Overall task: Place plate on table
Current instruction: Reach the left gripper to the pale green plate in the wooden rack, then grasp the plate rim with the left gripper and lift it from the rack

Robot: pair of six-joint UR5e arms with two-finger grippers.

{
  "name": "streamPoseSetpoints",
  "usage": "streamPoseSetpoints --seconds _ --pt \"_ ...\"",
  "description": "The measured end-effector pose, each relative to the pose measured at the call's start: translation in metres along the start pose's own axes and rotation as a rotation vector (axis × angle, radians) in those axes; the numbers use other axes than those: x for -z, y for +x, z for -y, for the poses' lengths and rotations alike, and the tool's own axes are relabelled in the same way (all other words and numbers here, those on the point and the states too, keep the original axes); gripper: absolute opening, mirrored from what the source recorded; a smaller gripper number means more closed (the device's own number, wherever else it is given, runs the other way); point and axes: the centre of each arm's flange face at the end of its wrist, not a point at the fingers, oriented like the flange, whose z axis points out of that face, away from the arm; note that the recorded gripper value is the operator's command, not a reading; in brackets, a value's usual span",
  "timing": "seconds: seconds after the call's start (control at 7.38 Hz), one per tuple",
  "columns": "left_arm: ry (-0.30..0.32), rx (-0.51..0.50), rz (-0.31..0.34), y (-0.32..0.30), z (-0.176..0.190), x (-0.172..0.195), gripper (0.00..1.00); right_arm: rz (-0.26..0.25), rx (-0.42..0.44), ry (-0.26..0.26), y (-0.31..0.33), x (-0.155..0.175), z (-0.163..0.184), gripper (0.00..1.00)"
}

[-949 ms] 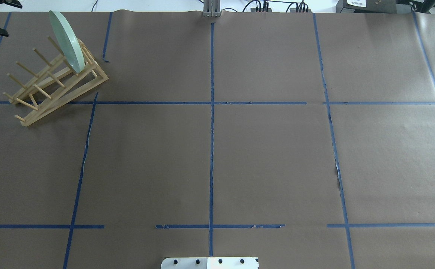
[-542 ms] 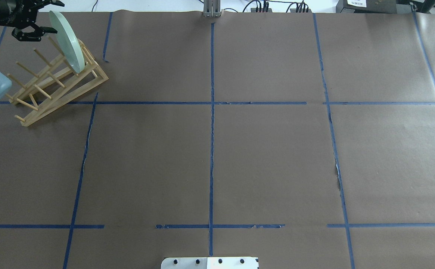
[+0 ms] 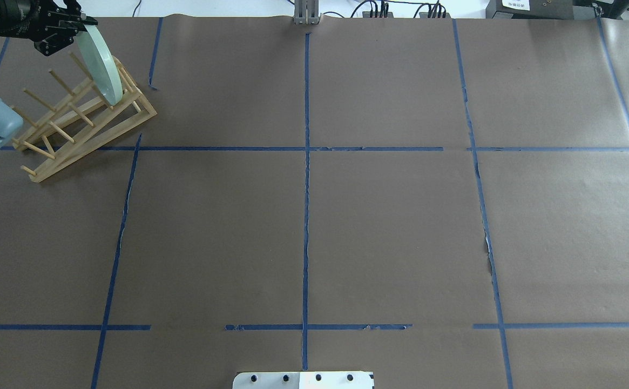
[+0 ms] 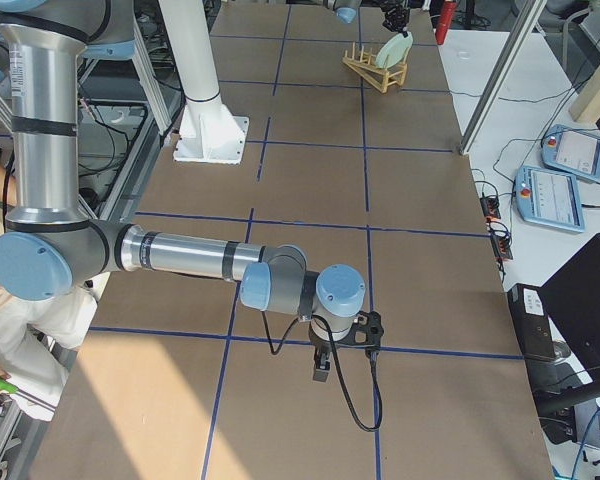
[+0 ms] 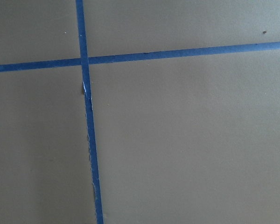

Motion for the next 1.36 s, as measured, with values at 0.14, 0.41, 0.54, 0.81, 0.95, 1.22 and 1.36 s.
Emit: streamPoseSetpoints --seconds 0.14,0.41,0.54,0.81,0.95,1.22,1.36 --pt "0.001 -0.004 -0.012 0.006 0.005 0.009 0.0 0.0 0.0 0.0 0.0 0.0 0.0 1.0" --pt "-0.026 -0.01 -0.062 0.039 0.021 0.059 0.0 0.0 0.0 0.0 0.0 0.0 0.0 1.0" --pt "-0.044 -0.016 -0.089 0.062 0.02 0.086 0.0 0.0 0.0 0.0 0.0 0.0 0.0 1.0" --pt "-0.068 0.015 -0.099 0.115 -0.005 0.102 0.0 0.0 0.0 0.0 0.0 0.0 0.0 1.0" --pt "-0.093 0.026 -0.064 0.137 -0.035 0.085 0.0 0.0 0.0 0.0 0.0 0.0 0.0 1.0" --pt "-0.157 -0.007 0.074 0.153 -0.116 0.026 0.0 0.0 0.0 0.0 0.0 0.0 0.0 1.0" --pt "-0.149 -0.056 0.17 0.156 -0.161 -0.002 0.0 0.0 0.0 0.0 0.0 0.0 0.0 1.0"
